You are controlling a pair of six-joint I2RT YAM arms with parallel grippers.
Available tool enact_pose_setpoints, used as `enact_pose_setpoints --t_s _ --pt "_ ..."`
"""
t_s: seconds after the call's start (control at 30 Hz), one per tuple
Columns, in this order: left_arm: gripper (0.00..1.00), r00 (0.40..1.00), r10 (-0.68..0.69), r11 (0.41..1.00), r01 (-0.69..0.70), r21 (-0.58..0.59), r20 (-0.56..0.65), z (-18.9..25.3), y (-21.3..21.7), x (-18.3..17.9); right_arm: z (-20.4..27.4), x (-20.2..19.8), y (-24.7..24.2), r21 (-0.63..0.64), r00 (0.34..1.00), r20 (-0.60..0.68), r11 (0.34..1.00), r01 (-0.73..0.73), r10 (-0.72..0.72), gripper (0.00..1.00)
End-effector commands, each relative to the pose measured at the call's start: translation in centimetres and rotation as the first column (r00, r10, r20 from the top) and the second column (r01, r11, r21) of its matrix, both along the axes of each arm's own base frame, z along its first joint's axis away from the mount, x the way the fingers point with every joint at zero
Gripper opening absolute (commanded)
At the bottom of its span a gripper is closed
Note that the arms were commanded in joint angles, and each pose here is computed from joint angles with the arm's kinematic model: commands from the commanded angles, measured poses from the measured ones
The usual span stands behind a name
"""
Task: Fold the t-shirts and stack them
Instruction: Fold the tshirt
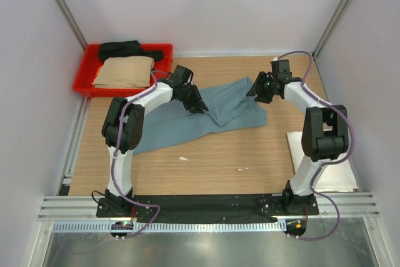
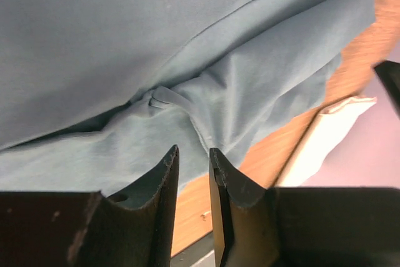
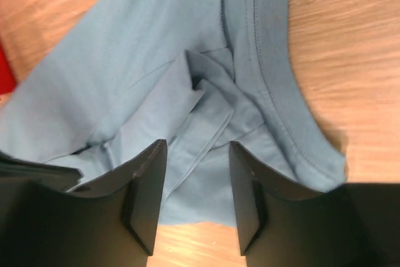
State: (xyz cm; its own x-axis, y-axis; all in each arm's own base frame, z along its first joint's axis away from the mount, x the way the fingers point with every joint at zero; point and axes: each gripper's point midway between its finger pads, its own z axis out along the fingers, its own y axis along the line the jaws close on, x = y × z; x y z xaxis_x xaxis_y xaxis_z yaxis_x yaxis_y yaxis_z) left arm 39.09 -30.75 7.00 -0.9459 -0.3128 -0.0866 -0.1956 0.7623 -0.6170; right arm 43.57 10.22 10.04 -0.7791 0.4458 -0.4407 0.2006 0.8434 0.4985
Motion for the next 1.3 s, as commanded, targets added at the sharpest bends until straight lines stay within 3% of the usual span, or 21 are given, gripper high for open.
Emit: enact_pose_setpoints --t_s 0.0,0.03,0.1,0.8,1.27 --pt "0.27 0.999 0.037 0.995 -0.037 -0.097 -0.002 2.5 -1.6 1.0 -0.3 1.5 0.5 -0.018 0.994 0.037 0.995 -0.100 0.101 0.49" --pt "0.26 0.999 0.046 0.994 -0.046 -0.104 -0.009 2.5 -1.8 1.1 -0.3 1.7 0.6 -0.012 0.994 0.033 0.994 -0.106 0.106 0.35" --pt "0.21 0.998 0.048 0.991 -0.051 -0.121 -0.029 2.5 -2.3 0.8 -1.1 1.8 0.7 -0.002 0.995 0.014 0.995 -0.098 0.098 0.28" --pt "0.23 1.000 -0.008 0.996 0.005 -0.087 -0.029 2.1 -4.3 -0.9 -5.1 2.7 0.5 0.023 0.997 -0.051 0.998 -0.055 0.056 0.35" --pt "0.26 0.993 -0.089 0.996 0.088 -0.023 -0.081 1.1 -6.6 -5.1 -5.1 3.6 0.9 0.046 0.997 -0.045 0.997 -0.058 0.060 0.34"
